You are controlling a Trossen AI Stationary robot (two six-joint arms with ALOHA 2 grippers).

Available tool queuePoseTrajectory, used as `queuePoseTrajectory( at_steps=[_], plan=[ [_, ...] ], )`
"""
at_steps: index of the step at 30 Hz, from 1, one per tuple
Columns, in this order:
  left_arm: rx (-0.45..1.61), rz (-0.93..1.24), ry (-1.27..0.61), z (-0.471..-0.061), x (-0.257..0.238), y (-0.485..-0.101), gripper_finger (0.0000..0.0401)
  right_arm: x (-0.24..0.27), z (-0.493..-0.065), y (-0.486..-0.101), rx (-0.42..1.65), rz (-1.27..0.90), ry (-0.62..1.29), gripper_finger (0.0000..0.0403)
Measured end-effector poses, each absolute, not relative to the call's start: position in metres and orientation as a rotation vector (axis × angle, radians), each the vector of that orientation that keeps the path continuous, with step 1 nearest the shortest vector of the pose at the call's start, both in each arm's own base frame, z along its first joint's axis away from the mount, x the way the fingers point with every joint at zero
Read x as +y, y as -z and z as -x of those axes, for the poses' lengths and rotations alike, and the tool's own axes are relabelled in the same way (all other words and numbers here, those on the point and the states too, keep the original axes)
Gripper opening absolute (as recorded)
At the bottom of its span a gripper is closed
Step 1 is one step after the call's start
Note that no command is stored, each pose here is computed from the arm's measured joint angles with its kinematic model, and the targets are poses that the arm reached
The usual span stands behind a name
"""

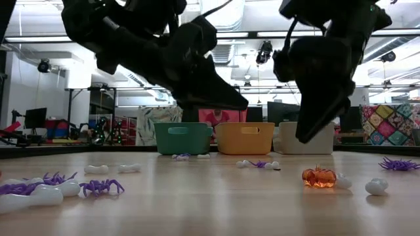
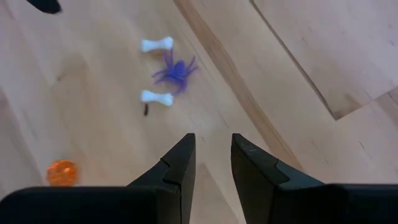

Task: Sort Halloween decoration
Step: Put the purple spider toy into the gray bin

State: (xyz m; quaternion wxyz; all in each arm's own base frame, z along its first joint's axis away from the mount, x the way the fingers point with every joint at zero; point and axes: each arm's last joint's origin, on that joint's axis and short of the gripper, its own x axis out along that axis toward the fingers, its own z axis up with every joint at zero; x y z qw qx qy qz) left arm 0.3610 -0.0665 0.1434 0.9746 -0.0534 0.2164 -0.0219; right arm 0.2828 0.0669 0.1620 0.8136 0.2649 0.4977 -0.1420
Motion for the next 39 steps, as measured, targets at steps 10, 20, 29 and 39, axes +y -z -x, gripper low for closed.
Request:
queuePoseTrajectory(
  at_steps=[10,20,29,39],
  plan=[
    [0.484,0.106,0.038,-0.363,-0.067,-0.126,0.0039,0.067,-0.284,-0.155,1.083,-0.562,0.317,0.0091],
    [0.505,0.123,0.031,-0.37,-0.068,-0.116,0.0039,0.068,-0.287,-0.157,1.052,-0.574,0.304,0.0091],
    [0.501,0.123,0.032,-0.372,-0.068,-0.115,0.0039,0.068,-0.291,-0.157,1.018,-0.594,0.297,0.0091],
    [0.451,0.107,-0.026,-0.376,-0.067,-0.107,0.0039,0.067,-0.304,-0.149,0.947,-0.575,0.28,0.0091]
  ],
)
